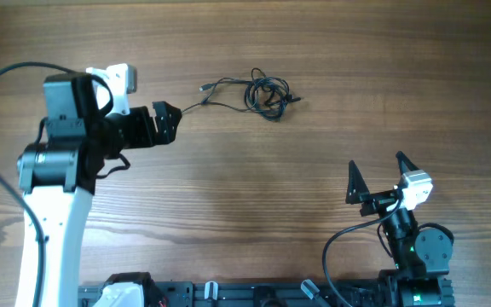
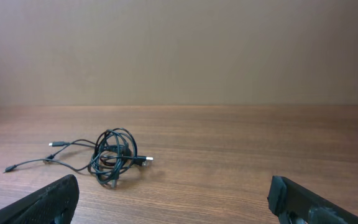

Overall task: Untangle cables
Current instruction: 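Move the left gripper forward over the loose cable ends left of the bundle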

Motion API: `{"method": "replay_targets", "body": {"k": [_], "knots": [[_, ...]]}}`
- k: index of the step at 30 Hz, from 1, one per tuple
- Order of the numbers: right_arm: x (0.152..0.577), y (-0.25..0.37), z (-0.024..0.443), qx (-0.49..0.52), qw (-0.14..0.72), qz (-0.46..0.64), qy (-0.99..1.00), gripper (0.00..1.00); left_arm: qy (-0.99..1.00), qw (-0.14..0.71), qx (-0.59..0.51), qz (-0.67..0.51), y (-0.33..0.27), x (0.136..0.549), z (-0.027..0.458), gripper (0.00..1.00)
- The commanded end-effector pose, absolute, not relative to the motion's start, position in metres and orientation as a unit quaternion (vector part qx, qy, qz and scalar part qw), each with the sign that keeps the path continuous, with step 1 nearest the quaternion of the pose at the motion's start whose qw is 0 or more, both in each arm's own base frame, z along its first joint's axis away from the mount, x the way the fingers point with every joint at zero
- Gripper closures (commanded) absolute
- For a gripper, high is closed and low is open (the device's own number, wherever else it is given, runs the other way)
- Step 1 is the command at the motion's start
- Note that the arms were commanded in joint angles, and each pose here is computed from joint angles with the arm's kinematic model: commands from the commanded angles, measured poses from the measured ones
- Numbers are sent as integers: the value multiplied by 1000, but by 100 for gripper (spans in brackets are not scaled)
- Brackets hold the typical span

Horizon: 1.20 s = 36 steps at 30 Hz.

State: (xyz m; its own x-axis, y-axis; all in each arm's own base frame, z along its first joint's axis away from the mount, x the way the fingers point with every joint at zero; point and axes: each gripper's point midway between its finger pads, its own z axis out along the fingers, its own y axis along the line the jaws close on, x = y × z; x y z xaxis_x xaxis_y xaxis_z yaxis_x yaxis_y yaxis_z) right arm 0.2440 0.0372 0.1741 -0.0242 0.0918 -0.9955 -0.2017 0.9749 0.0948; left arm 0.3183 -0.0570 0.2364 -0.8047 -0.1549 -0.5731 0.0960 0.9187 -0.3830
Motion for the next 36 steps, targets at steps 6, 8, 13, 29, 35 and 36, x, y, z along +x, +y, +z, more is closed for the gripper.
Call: {"method": "replay_targets", "body": {"k": [6,8,13,29,35,36], "knots": [[244,36,177,-31,702,106,704,0,953,216,-35,-211,-61,323,188,96],[244,36,177,-31,702,106,704,0,958,191,-41,-211,-61,321,176,90],[244,36,177,-30,702,106,704,0,966,144,-43,-211,-67,321,152,32],[244,36,177,-31,702,106,704,0,968,116,-8,-224,-111,324,134,0],[244,36,177,-31,702,106,704,0,966,126,-7,-226,-111,328,135,0],[244,36,177,-31,702,106,704,0,966,127,-6,-226,-111,329,135,0]]}}
